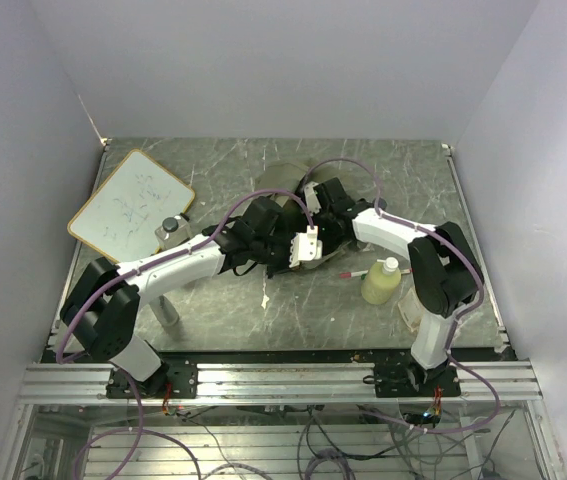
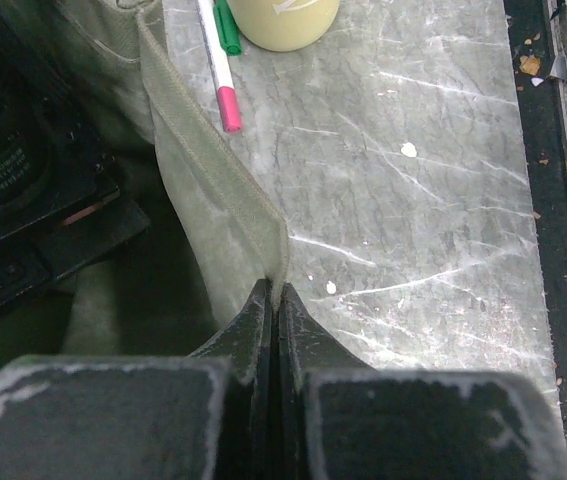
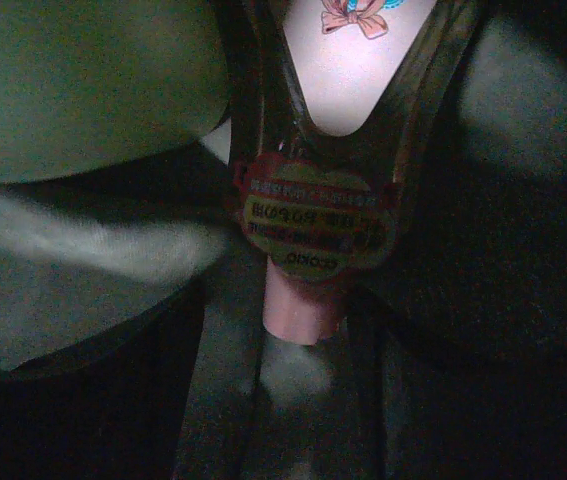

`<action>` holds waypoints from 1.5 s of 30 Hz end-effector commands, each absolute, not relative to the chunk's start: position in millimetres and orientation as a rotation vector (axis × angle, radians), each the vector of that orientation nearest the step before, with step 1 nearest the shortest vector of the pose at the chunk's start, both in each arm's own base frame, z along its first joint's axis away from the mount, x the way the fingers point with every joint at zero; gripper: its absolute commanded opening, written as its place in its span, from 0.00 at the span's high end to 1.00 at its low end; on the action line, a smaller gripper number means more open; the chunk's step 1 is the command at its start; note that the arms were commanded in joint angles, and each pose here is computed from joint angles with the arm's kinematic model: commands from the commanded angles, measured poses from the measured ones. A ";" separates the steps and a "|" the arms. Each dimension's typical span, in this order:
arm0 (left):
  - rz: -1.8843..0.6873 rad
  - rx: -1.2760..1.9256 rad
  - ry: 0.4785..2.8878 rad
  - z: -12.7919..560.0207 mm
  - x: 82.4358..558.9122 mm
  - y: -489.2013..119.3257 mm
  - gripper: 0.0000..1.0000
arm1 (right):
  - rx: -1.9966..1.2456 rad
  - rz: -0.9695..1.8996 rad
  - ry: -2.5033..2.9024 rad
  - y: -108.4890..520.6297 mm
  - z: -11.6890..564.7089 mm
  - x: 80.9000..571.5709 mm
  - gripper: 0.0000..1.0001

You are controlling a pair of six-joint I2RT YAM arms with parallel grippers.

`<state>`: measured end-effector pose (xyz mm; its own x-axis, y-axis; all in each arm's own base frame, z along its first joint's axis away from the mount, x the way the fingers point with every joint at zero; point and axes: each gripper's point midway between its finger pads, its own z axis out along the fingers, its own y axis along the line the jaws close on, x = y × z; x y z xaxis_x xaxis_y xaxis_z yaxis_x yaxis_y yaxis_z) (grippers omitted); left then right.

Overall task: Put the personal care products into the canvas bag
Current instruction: Adjust the care product in the canvas bag.

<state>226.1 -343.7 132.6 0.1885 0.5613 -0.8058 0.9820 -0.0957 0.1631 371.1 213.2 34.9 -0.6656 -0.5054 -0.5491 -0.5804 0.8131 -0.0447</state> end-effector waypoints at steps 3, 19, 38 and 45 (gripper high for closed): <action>-0.847 1.791 1.418 137.0 199.8 -345.9 0.93 | -0.784 0.036 2.666 175.8 -45.2 336.2 0.41; -0.837 1.752 1.429 143.1 199.6 -342.5 0.93 | -0.763 0.006 2.621 171.8 -16.8 353.5 0.97; -0.831 1.755 1.419 145.3 199.0 -341.6 0.93 | -0.718 0.146 2.279 189.9 141.1 413.4 1.00; -0.832 1.755 1.412 146.1 199.8 -342.7 0.93 | -0.709 0.134 2.224 192.4 165.3 424.8 1.00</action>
